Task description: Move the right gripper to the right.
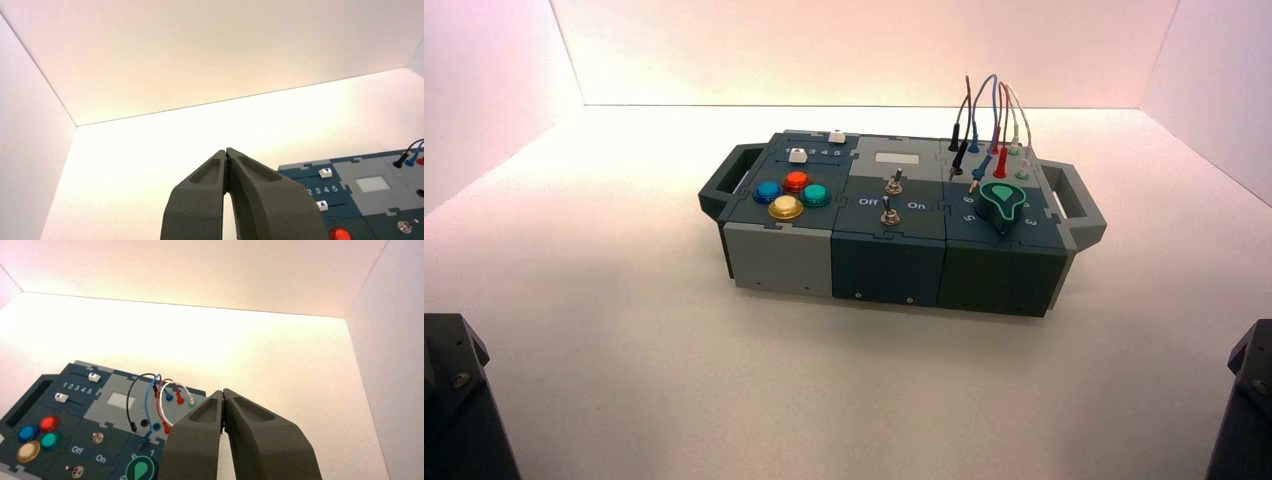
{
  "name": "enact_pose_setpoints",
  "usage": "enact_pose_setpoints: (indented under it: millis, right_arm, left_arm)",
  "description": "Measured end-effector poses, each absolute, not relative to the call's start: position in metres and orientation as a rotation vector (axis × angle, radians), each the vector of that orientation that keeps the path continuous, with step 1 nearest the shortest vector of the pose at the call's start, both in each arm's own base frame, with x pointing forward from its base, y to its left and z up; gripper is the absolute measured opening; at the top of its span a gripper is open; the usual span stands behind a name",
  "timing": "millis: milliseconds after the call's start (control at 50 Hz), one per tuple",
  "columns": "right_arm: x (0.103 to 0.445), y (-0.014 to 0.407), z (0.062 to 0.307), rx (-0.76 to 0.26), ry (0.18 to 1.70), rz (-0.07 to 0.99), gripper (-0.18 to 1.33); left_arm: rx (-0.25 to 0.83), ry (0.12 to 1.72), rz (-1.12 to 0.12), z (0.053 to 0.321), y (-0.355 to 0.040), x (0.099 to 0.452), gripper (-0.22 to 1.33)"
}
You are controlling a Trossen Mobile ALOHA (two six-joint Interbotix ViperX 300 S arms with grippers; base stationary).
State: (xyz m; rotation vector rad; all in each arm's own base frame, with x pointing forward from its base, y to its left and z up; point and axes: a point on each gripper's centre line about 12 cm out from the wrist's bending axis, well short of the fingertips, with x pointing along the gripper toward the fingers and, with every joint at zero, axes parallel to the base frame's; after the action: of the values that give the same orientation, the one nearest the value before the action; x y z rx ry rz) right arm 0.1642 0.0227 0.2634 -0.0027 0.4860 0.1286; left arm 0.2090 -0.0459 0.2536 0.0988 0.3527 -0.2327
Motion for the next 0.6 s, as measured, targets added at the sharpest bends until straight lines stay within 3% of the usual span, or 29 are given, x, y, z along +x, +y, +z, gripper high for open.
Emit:
enact_pose_setpoints:
  millis: [600]
  right_arm:
    - [0.1621, 0.0226, 0.2674, -0.001, 0.458, 0.13, -0.14]
  left_arm:
    - [0.1, 0.359, -0.236, 0.2532, -0.0462, 0.2082, -0.16]
